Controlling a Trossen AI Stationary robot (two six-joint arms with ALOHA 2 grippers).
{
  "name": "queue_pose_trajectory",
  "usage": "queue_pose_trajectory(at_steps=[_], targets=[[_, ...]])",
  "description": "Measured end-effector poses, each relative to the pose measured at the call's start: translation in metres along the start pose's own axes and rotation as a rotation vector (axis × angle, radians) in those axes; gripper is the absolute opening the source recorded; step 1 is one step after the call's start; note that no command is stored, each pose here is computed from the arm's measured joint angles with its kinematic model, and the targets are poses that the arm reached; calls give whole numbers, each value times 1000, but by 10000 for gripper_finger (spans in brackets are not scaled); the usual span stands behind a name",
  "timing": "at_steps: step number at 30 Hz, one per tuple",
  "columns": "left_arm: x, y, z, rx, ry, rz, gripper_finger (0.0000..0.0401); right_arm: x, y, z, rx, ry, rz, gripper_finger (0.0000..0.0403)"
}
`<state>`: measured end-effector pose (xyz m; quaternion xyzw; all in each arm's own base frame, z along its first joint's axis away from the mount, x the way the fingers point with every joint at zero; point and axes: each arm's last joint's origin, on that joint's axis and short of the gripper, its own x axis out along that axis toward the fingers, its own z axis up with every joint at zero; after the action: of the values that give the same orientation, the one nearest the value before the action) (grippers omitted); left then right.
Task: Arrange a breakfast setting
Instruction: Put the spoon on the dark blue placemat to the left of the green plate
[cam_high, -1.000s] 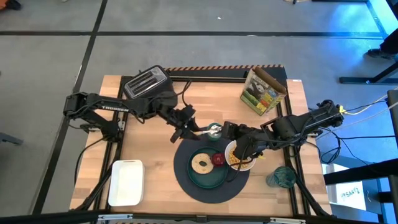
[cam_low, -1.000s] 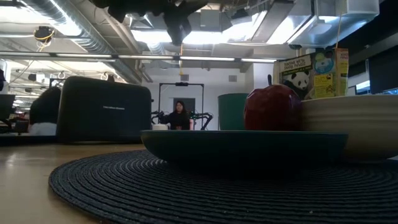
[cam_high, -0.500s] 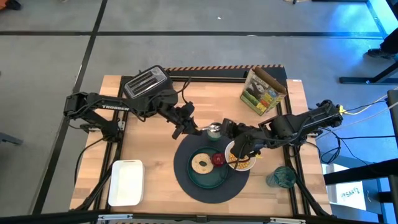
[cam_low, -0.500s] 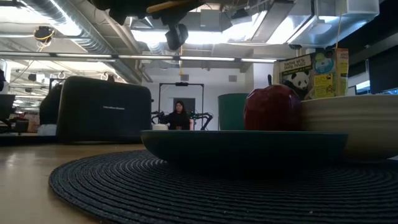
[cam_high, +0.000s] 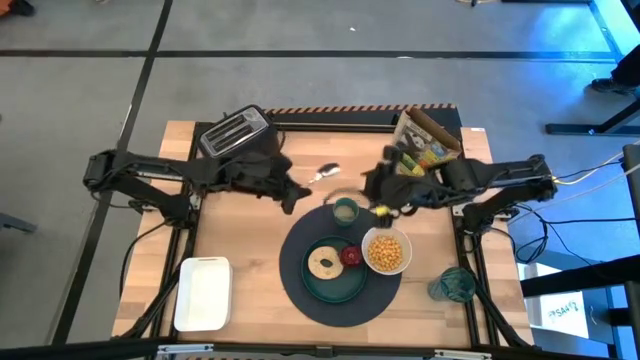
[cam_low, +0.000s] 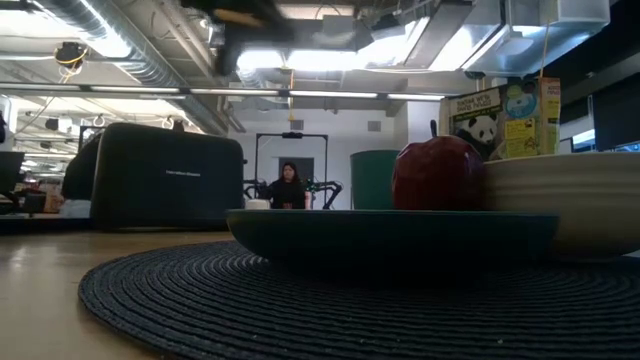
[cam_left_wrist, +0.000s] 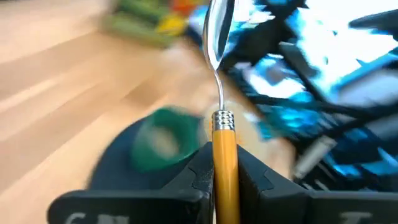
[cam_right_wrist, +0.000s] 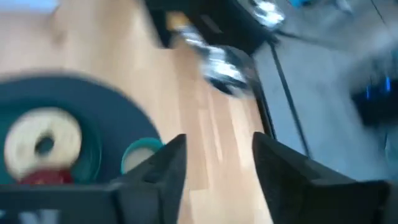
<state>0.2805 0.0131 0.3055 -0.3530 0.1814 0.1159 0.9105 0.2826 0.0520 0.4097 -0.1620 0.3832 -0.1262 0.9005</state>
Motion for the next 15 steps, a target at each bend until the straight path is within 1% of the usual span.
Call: queue_pose_trajectory(at_steps=[2,4,6,9,11,13,15], targets=[[-8,-2,-11,-78,1,113,21,-3,-9,-2,148,-1,-44,187],[-13,-7,-28,-163,13,205,21,-5,-16,-5,251,8,-64,201],[-16,-13,-50,-258,21,262,21,-9,-24,-8,330,11,-77,208],[-14,-20,-91,-414,15,290,21,-10,-30,-12,406,21,-93,211],[-11,-18,-118,-502,-3,327,23,-11,-33,-13,427,27,-98,210],[-8,-18,-142,-590,-35,326,24,-11,-34,-13,441,20,-108,208],[-2,-19,-160,-655,-73,299,23,-10,-36,-13,447,20,-115,207]])
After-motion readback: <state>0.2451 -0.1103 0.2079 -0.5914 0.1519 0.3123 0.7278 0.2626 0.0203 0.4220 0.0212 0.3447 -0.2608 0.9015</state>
